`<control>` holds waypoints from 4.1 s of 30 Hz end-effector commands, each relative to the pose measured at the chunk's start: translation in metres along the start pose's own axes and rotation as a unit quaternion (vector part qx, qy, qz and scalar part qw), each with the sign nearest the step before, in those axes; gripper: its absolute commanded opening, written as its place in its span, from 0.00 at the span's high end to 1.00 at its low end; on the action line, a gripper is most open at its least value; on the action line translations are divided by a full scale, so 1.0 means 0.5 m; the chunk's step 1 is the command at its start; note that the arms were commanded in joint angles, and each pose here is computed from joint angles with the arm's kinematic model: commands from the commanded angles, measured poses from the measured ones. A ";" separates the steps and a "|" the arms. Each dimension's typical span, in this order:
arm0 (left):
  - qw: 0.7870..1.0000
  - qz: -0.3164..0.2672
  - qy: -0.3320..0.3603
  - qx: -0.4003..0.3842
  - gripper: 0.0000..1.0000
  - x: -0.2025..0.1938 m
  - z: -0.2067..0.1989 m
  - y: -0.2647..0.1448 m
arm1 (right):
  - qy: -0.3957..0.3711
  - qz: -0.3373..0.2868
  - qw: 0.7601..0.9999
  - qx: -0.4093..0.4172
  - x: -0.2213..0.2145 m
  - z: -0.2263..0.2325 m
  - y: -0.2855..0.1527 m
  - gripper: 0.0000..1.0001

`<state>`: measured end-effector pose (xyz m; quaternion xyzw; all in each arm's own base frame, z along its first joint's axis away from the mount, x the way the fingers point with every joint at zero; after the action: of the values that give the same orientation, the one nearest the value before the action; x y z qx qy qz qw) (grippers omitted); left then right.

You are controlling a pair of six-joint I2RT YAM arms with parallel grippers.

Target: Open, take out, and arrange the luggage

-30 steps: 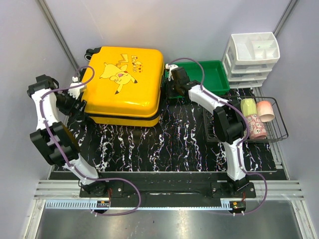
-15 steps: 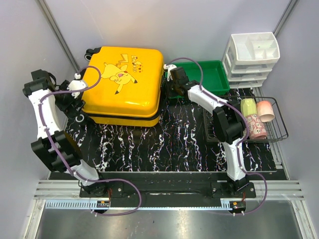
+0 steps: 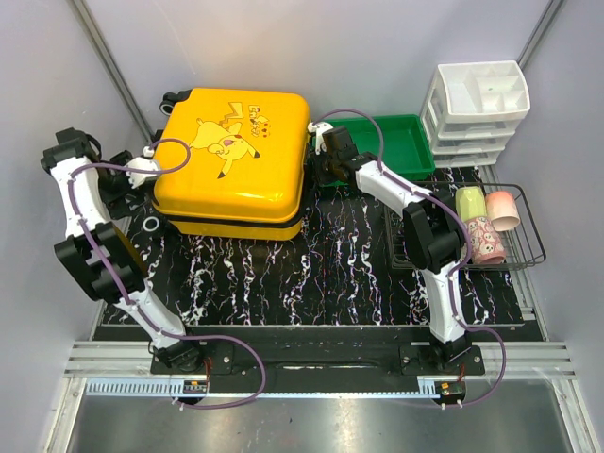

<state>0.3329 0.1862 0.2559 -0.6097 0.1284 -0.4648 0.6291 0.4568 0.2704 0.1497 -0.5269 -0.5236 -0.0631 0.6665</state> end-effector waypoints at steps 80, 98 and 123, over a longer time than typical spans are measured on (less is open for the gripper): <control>0.913 -0.106 -0.377 -0.113 0.14 -0.034 -0.360 -0.052 | 0.075 -0.147 0.986 0.021 0.194 0.064 -0.081 0.50; 0.906 -0.206 -0.271 -0.253 0.32 0.189 -0.436 0.030 | -0.017 -0.172 0.984 0.049 0.188 0.019 -0.149 0.30; 0.826 -0.284 -0.436 -0.216 0.16 -0.083 -0.344 0.005 | -0.285 -0.267 0.866 0.311 0.219 0.258 -0.321 0.14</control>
<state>0.2043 0.1247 0.2009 -0.8553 -0.2472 -0.2546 0.3776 0.3227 0.3520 0.3220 -0.1390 -0.8000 0.0766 0.5787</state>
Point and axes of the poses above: each gripper's point midway between its finger pads, its own y axis out along the fingers, its own z axis along the line the jaws close on, x = y × z, the point moved 7 cm from there along -y, back along the fingers, and after that the axes turned 14 degrees about -y, right-handed, at the moved point
